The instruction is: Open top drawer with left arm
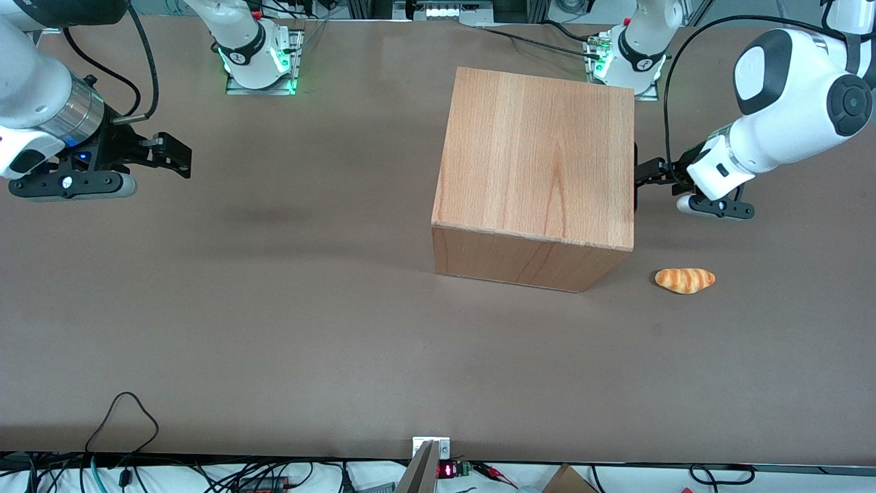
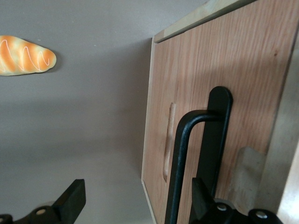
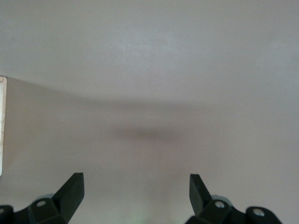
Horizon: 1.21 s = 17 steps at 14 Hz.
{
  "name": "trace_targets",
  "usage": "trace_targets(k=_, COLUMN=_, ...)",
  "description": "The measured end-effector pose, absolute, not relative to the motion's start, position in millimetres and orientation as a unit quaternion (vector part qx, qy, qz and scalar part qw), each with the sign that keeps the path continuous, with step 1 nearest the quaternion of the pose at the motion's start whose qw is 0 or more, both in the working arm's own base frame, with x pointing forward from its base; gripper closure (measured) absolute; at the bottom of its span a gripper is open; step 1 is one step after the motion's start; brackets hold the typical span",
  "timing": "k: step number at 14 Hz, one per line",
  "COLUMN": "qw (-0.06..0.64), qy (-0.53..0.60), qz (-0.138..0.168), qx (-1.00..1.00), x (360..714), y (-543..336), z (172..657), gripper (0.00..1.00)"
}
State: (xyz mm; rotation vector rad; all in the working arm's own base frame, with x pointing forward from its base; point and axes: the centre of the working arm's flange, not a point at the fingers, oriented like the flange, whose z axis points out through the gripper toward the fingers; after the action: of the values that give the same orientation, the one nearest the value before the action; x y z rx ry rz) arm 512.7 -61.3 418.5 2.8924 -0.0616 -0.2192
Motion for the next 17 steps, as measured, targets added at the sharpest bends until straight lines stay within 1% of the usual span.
trace_targets(k=3, qw=0.12, qy=-0.02, qz=-0.076, qx=0.99, x=513.6, y=-60.5, z=414.7, gripper=0.0)
trace_targets(k=10, qw=0.124, qy=-0.019, qz=-0.09, qx=0.988, x=516.2, y=-61.2, z=396.2, gripper=0.0)
trace_targets(k=17, qw=0.124, qy=-0.009, qz=-0.091, qx=0.988, x=517.0, y=-49.9, z=392.9, gripper=0.0)
